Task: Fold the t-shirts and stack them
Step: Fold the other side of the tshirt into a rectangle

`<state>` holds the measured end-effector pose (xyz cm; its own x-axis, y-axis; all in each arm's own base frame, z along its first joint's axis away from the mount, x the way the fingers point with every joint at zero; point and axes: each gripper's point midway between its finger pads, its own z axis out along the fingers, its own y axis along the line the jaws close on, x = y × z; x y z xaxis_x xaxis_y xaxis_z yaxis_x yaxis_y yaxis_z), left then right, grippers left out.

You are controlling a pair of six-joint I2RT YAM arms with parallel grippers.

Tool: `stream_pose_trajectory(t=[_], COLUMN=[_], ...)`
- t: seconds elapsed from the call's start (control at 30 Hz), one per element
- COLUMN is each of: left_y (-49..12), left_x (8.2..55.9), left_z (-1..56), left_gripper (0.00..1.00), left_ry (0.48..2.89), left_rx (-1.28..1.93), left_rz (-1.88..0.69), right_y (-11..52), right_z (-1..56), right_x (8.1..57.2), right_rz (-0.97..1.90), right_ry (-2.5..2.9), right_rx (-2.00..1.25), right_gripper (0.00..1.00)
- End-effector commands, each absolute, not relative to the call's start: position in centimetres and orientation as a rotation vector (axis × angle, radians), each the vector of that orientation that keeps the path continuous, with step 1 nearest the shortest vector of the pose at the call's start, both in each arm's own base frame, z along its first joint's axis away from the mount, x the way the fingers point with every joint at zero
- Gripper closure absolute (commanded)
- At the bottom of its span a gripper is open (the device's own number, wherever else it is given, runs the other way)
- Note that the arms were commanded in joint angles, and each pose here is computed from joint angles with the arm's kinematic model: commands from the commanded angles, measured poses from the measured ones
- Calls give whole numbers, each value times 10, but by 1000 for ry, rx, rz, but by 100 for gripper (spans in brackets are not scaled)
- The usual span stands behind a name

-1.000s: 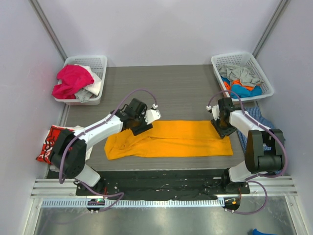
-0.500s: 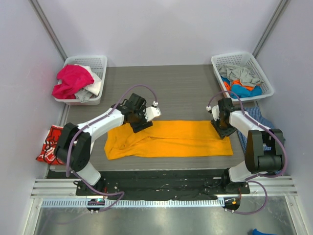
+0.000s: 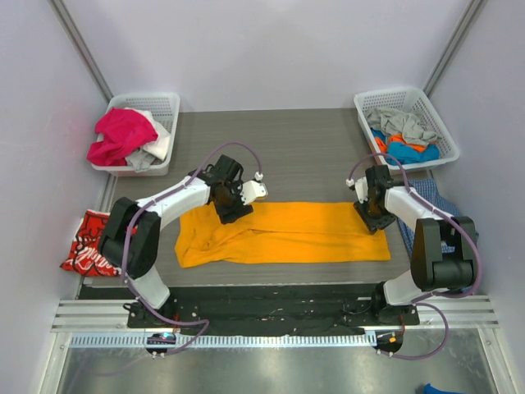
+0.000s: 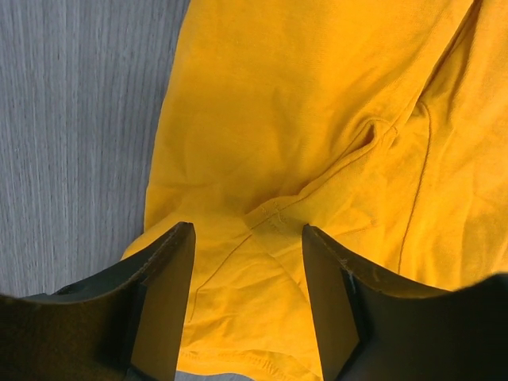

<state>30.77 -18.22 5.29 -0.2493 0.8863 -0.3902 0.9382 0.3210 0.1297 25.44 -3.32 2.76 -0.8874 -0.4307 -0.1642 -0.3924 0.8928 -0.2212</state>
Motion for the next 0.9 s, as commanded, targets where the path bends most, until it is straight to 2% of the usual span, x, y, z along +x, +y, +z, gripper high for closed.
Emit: stream_pose_trajectory(t=[0.0, 0.17, 0.27, 0.4, 0.57, 0.63, 0.87], left_y=[-189, -189, -187, -185, -186, -186, -188], left_x=[315, 311, 306, 300, 297, 297, 294], left_z=[61, 58, 55, 53, 54, 54, 47], left_gripper=[43, 66, 71, 73, 63, 63, 83], left_ry=[2172, 2185, 2197, 2209, 2214, 2216, 2237], left_rx=[1624, 1630, 1632, 1632, 1628, 1629, 1632], left_rz=[-222, -248, -261, -271, -292, -293, -326], right_y=[-34, -35, -35, -34, -34, -35, -36], right_z=[39, 38, 37, 38, 37, 37, 36], right_x=[259, 258, 258, 258, 258, 257, 255], right_rz=[-298, -303, -305, -299, -296, -299, -312], right_ry=[2798, 2799, 2800, 2797, 2797, 2798, 2798], right_rx=[-629, -627, -627, -625, -623, -620, -625], right_gripper=[59, 59, 59, 58, 59, 59, 59])
